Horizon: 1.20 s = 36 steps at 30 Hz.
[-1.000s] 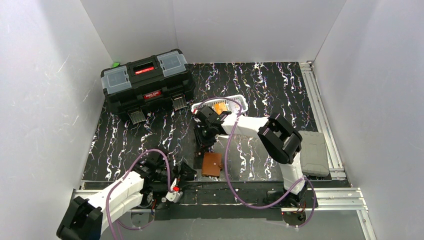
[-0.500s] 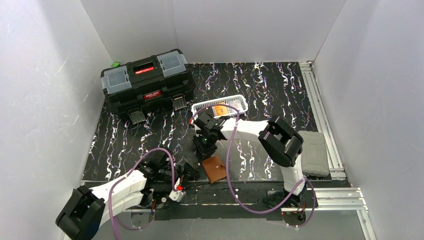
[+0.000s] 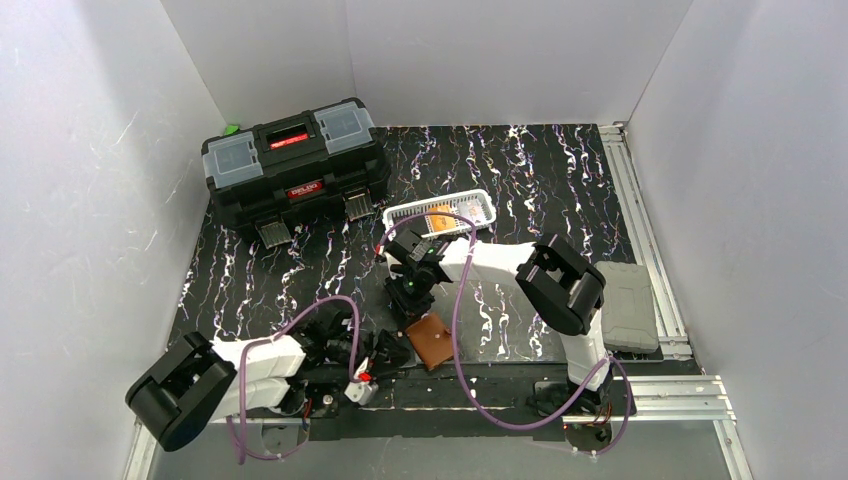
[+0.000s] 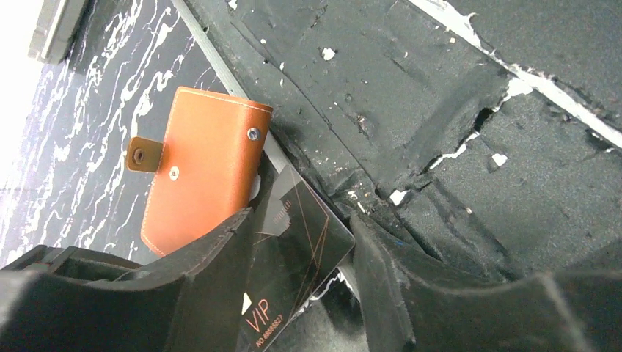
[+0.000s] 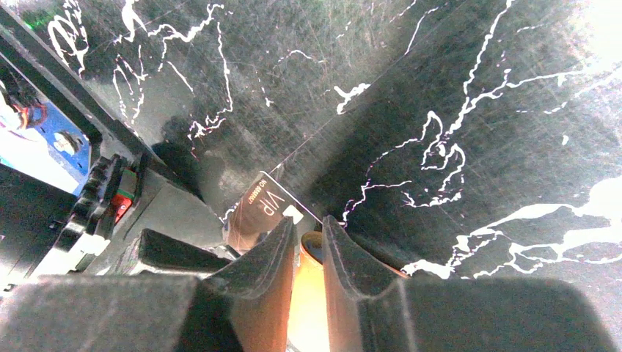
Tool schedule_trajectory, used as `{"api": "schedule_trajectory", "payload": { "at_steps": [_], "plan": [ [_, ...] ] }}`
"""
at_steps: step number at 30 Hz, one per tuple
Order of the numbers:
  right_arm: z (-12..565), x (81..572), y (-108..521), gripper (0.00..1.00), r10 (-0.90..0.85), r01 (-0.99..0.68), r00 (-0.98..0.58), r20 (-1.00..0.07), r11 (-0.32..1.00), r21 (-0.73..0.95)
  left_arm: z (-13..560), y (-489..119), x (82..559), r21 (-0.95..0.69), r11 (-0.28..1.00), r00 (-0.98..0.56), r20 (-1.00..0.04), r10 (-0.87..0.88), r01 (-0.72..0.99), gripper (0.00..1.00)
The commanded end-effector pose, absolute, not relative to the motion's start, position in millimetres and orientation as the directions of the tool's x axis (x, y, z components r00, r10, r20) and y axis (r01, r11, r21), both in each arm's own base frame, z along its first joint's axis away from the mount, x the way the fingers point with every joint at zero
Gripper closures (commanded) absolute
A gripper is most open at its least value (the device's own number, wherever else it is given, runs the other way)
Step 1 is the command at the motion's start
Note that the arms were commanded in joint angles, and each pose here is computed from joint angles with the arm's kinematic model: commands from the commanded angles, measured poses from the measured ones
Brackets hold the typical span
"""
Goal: Put the credit cards into the card holder
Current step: Pick up the credit card at the corner of the board.
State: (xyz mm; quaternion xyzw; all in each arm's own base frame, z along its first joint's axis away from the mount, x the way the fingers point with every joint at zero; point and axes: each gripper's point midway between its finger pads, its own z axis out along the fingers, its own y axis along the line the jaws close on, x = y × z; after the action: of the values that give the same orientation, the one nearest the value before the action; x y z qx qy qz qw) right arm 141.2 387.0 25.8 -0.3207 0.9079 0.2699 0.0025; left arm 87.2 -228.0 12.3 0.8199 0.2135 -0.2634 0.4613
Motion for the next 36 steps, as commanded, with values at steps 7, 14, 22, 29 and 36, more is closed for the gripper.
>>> {"api": "schedule_trajectory", "payload": {
  "at_steps": [7, 14, 22, 29, 36],
  "plan": [
    [6, 135, 371, 0.73, -0.63, -0.612, -0.768, -0.118, 0.666, 0.427, 28, -224, 131, 0.755, -0.39, 0.85, -0.465, 0.246, 0.526, 0.62],
    [10, 143, 377, 0.73, -0.625, -0.619, -0.767, -0.145, 0.664, 0.42, 59, -221, 127, 0.794, -0.334, 0.861, -0.452, 0.234, 0.508, 0.66],
    [13, 148, 380, 0.73, -0.619, -0.619, -0.771, -0.153, 0.669, 0.412, 56, -225, 142, 0.788, -0.32, 0.847, -0.451, 0.281, 0.526, 0.7],
    [15, 154, 380, 0.73, -0.603, -0.609, -0.781, -0.162, 0.678, 0.411, 49, -225, 140, 0.771, -0.34, 0.841, -0.463, 0.281, 0.538, 0.72],
    [24, 177, 379, 0.71, -0.552, -0.576, -0.812, -0.191, 0.702, 0.42, 55, -224, 134, 0.772, -0.334, 0.84, -0.475, 0.261, 0.541, 0.87]
  ]
}}
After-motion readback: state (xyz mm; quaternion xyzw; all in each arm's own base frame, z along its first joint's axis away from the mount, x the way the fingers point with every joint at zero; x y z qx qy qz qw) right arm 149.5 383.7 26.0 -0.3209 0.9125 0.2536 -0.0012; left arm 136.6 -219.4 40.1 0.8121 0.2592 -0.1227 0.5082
